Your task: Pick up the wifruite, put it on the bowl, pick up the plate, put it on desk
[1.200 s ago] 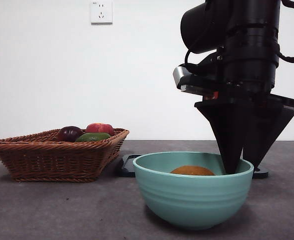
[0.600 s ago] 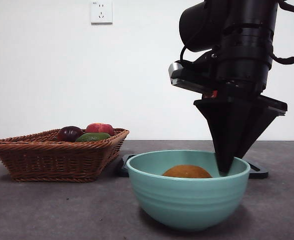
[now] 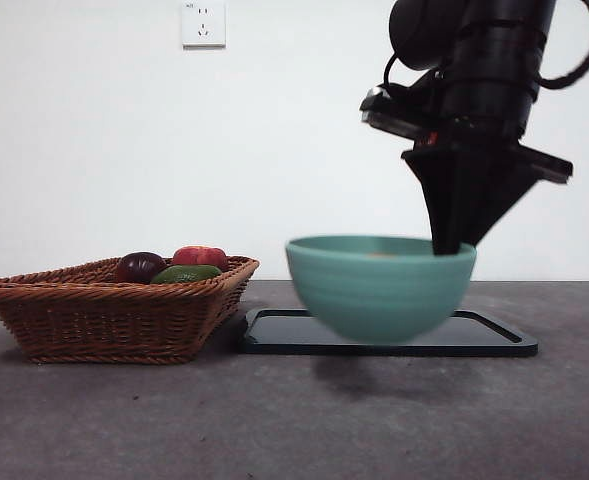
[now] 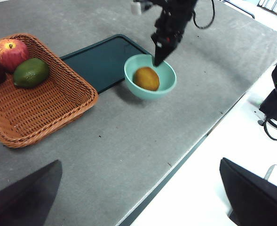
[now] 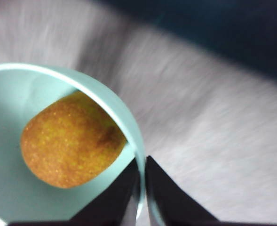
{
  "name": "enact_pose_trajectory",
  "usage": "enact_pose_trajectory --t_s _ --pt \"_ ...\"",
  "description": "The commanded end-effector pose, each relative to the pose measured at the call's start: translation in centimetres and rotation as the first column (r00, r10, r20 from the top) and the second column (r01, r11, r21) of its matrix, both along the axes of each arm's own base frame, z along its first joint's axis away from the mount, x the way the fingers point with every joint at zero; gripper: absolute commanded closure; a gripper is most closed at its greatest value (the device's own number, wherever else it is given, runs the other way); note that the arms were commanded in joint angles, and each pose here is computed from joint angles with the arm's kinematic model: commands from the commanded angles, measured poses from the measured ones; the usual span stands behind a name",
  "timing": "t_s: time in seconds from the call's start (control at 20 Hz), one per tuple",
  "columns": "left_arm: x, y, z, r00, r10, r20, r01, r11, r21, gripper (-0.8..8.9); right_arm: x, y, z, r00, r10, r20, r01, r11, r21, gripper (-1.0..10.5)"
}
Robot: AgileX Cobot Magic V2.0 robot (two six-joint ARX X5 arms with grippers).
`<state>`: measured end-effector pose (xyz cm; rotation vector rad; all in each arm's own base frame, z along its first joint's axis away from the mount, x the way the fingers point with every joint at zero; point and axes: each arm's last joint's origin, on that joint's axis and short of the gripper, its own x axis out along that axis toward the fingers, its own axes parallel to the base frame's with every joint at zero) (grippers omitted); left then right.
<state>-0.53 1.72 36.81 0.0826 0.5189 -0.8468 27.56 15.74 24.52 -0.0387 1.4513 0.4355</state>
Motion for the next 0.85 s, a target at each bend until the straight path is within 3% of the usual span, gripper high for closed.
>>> enact_pose_trajectory --t_s 0.05,0.5,0.85 --pt "-0.1 0.3 0.4 1.0 -0.011 0.022 0.011 1.0 -0.02 2.51 2.4 0.4 0.5 0.999 0.037 -0.003 -0.037 0.999 -0.014 9.4" --pt "-0.1 0.3 0.4 1.0 -0.011 0.022 0.011 1.0 -0.02 2.51 12.9 0.8 -0.8 0.999 0.03 -0.015 -0.031 0.999 -0.032 9.4" --pt "-0.1 0.3 0.4 1.0 -0.011 0.022 0.011 1.0 -0.02 2.51 14.9 0.9 -3.1 0.999 0.04 -0.022 -0.041 0.998 -0.047 9.3"
